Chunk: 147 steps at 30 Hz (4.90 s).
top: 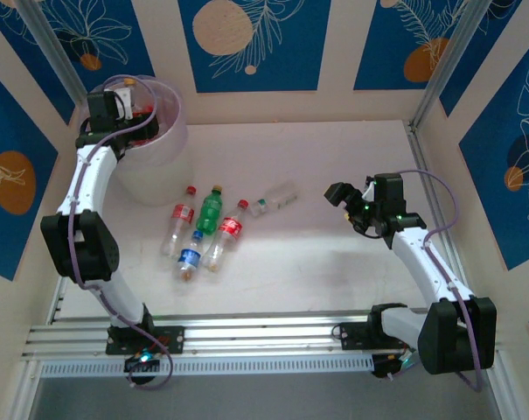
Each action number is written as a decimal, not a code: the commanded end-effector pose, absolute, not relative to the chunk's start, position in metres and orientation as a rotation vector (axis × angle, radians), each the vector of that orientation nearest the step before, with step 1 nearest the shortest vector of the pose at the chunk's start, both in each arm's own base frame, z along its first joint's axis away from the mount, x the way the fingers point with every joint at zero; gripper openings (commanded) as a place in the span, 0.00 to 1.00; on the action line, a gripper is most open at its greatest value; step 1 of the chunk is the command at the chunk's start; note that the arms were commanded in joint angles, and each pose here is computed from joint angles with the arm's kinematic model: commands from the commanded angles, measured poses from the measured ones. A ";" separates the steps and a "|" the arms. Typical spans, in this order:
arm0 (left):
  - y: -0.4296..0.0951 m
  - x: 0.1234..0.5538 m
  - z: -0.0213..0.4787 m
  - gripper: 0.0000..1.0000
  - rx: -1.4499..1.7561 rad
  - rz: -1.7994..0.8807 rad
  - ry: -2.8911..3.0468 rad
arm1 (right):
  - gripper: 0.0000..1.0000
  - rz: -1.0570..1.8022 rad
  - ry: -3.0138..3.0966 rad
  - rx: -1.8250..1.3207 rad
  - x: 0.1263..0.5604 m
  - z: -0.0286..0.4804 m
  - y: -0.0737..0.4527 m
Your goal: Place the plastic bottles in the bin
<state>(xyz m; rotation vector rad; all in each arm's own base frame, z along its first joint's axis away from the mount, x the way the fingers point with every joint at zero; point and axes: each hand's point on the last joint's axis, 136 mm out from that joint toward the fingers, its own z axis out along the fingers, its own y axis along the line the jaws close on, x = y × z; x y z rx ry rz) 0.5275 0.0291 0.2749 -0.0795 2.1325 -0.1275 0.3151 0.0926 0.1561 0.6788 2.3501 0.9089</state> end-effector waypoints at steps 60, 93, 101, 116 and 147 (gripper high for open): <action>-0.183 0.295 0.277 0.92 0.578 -0.342 2.399 | 0.98 0.912 2.383 0.607 0.335 0.170 0.106; -0.233 0.309 0.051 0.93 0.480 -0.088 2.731 | 0.98 0.918 2.426 0.599 0.331 0.159 0.115; -0.234 0.311 0.031 0.93 0.478 -0.062 2.763 | 0.98 0.947 2.430 0.594 0.333 0.158 0.119; -0.240 0.312 0.062 0.68 0.479 -0.120 2.723 | 0.97 0.964 2.437 0.586 0.331 0.155 0.122; -0.147 0.425 0.437 0.19 0.256 -0.371 1.901 | 0.97 0.959 2.419 0.583 0.323 0.160 0.119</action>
